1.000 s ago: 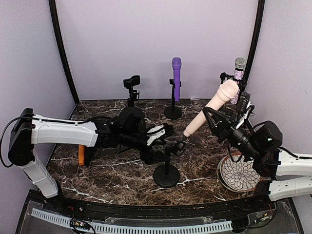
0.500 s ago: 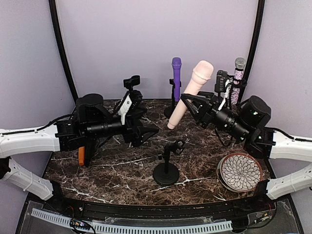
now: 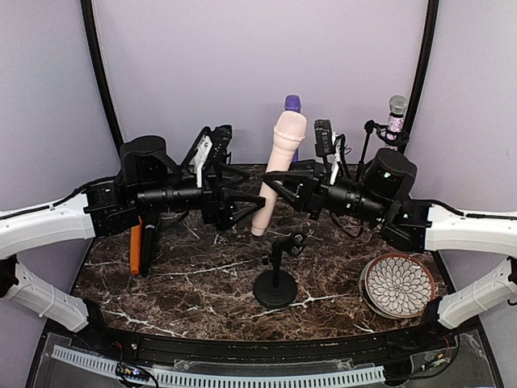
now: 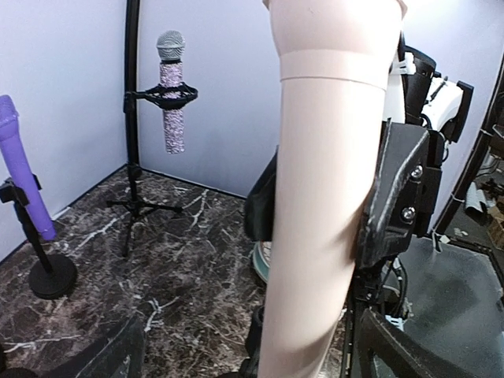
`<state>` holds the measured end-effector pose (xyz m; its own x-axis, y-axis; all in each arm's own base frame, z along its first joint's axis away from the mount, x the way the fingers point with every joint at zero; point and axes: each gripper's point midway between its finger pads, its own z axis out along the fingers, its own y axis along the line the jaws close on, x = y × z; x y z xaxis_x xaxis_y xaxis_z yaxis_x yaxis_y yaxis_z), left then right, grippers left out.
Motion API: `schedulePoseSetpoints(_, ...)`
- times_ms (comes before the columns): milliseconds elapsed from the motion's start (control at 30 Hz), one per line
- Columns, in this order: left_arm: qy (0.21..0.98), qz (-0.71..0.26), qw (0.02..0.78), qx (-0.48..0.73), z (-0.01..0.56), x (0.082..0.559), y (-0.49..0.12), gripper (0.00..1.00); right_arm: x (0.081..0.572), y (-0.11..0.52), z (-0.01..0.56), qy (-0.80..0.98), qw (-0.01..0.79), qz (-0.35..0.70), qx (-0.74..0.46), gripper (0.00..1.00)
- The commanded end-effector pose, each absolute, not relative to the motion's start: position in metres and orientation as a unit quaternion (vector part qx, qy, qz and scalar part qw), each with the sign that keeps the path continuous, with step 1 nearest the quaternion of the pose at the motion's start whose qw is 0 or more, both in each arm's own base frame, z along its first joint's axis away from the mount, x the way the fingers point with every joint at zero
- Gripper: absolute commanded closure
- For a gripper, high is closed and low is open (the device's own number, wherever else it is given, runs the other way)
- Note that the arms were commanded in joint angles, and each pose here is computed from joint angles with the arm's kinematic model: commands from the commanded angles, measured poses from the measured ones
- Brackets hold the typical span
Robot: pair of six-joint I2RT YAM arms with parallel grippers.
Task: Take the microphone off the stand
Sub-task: Pass from the right arm to the left
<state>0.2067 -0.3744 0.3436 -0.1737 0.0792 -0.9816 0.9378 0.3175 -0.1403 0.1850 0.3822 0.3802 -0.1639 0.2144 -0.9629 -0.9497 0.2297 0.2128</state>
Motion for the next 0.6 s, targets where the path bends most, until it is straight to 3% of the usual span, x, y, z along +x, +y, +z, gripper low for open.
schedulePoseSetpoints(0,0.625,-0.472,0.454,0.425,0.348,0.19,-0.387,0.07,0.177,0.382,0.41,0.513,0.565,0.554,-0.333,1.0)
schedulePoseSetpoints(100,0.622,-0.484,0.439,0.432,0.346,0.187,-0.393,0.13,0.174,0.384,0.409,0.51,0.558,0.558,-0.342,1.0)
schedulePoseSetpoints(267,0.621,-0.497,0.425,0.432,0.344,0.185,-0.398,0.35,0.171,0.387,0.406,0.508,0.55,0.563,-0.351,1.0)
schedulePoseSetpoints(500,0.614,-0.51,0.422,0.429,0.347,0.184,-0.401,0.51,0.172,0.39,0.4,0.514,0.542,0.563,-0.354,1.0)
schedulePoseSetpoints(567,0.612,-0.513,0.42,0.431,0.347,0.183,-0.401,0.66,0.172,0.39,0.399,0.515,0.543,0.562,-0.352,1.0)
